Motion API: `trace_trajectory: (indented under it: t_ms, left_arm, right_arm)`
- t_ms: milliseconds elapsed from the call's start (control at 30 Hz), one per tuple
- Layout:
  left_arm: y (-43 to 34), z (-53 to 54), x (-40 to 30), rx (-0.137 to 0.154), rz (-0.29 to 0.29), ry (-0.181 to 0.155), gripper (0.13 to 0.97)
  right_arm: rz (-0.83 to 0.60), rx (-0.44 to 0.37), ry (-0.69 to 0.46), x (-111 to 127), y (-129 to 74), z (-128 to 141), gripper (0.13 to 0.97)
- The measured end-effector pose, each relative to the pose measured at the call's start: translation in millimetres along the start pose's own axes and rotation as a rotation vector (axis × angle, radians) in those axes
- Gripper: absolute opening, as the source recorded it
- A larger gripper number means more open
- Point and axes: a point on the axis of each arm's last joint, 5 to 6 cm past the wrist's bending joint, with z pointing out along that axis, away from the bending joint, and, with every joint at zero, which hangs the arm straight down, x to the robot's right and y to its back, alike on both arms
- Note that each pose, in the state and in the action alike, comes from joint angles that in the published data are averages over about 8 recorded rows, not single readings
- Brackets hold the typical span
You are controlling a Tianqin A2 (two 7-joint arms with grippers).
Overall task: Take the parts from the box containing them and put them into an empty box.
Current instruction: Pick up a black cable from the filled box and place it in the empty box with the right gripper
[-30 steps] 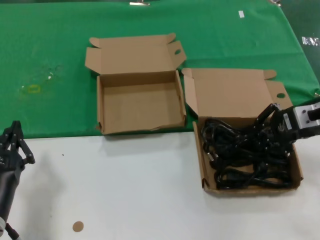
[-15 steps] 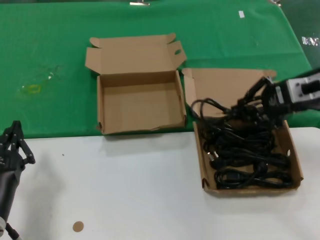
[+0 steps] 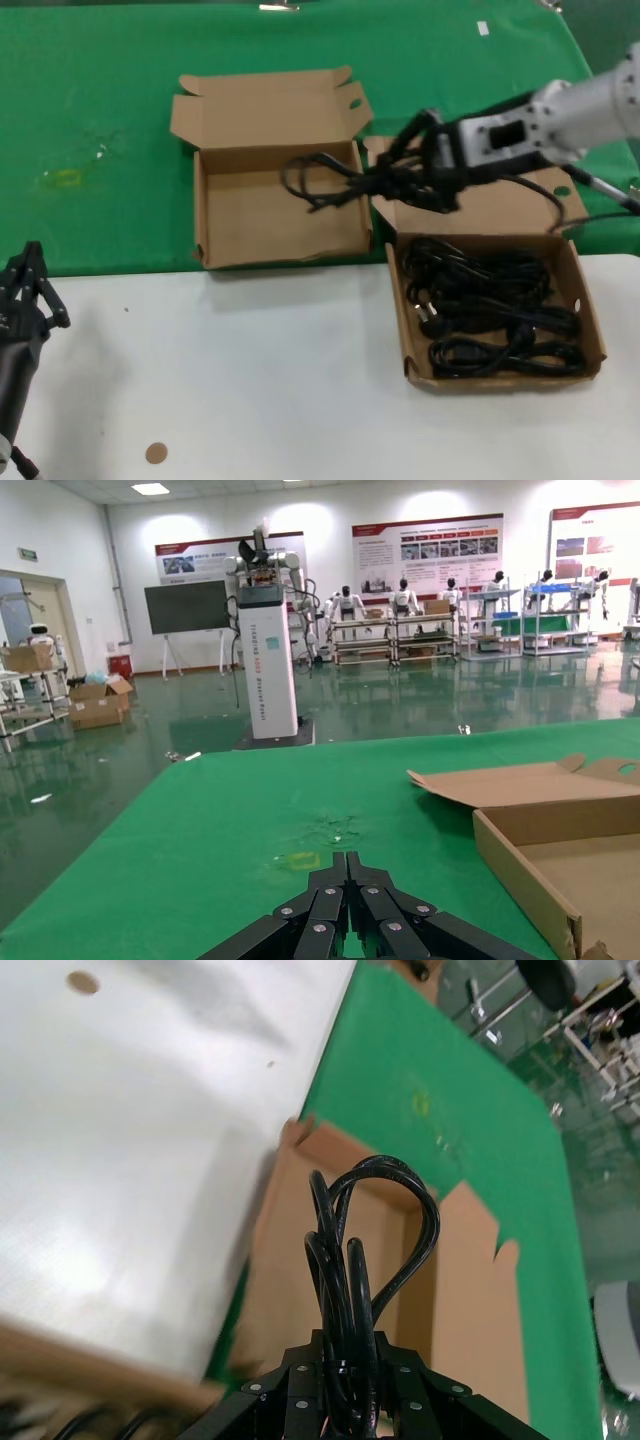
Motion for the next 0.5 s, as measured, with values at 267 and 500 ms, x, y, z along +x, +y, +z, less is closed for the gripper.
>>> trace_trajectory:
  t_ms: [267, 500]
  left_arm:
    - [0.0, 0.0, 0.0, 0.000, 0.000, 0.000, 0.152]
    - [0.0, 0.0, 0.0, 0.000, 0.000, 0.000, 0.152]
  right_arm:
    - [-0.017, 0.042, 0.029, 18, -27, 40, 0.237]
    - [-0.021, 0.059, 0.038, 26, -37, 71, 0.237]
